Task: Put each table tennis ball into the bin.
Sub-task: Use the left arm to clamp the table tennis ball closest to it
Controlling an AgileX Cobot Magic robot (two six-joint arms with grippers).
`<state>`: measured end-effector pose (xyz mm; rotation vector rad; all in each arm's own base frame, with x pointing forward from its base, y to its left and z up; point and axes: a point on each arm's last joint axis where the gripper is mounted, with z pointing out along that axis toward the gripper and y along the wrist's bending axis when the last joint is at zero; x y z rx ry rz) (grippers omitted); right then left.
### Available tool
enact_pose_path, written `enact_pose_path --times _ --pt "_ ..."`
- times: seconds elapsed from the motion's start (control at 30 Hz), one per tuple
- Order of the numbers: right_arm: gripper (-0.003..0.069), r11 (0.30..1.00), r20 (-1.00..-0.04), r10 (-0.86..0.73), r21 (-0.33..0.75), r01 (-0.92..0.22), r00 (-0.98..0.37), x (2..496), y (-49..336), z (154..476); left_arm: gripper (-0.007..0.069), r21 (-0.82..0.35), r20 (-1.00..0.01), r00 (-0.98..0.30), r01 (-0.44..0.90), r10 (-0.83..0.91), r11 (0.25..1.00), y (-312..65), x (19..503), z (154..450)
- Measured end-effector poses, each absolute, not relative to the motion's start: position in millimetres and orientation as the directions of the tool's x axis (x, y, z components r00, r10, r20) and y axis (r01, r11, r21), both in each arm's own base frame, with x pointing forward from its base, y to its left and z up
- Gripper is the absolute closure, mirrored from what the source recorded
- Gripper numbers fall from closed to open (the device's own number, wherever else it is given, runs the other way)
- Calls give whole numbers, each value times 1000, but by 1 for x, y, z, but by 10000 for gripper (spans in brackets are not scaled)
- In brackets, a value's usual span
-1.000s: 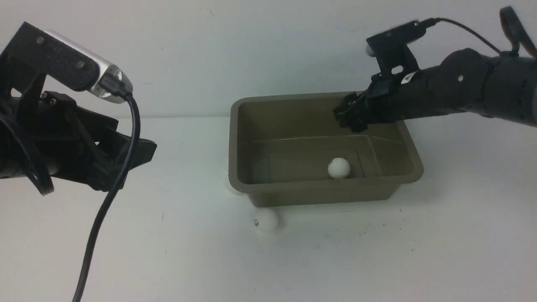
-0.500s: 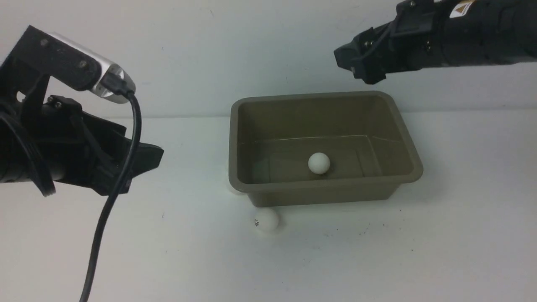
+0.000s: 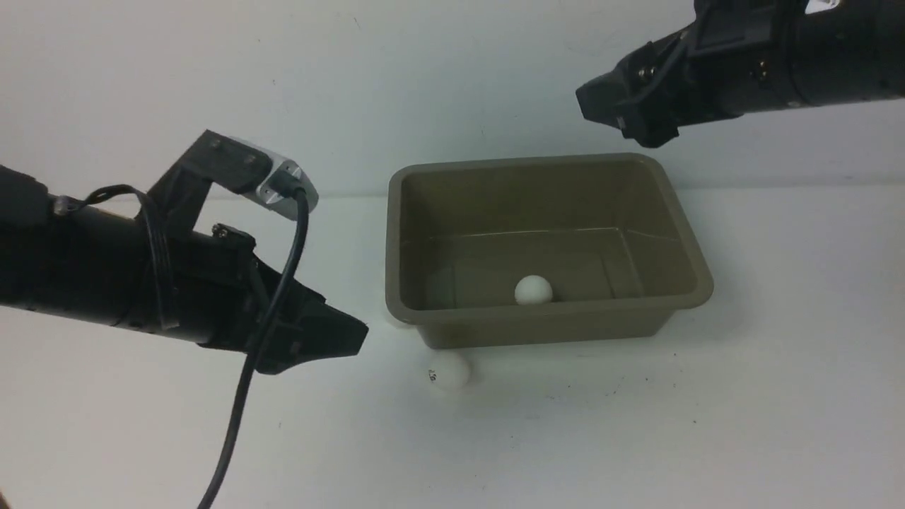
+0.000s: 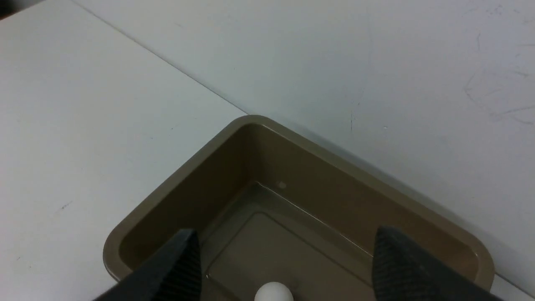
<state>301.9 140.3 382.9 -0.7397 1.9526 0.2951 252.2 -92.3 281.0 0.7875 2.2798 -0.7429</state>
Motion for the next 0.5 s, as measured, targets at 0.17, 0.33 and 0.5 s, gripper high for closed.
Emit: enact_pose_path --times 0.17,0.33,0.5 --pt "158 783 -868 -372 -104 -613 -328 302 140 383 168 -247 -687 -620 690 378 680 -117 263 263" --pt "158 783 -867 -375 -107 -613 -328 302 140 383 168 -229 -685 -643 635 341 738 -143 273 243" --pt "158 781 -864 -385 -118 -613 -324 302 140 382 168 -246 -652 -695 572 303 783 -155 279 226"
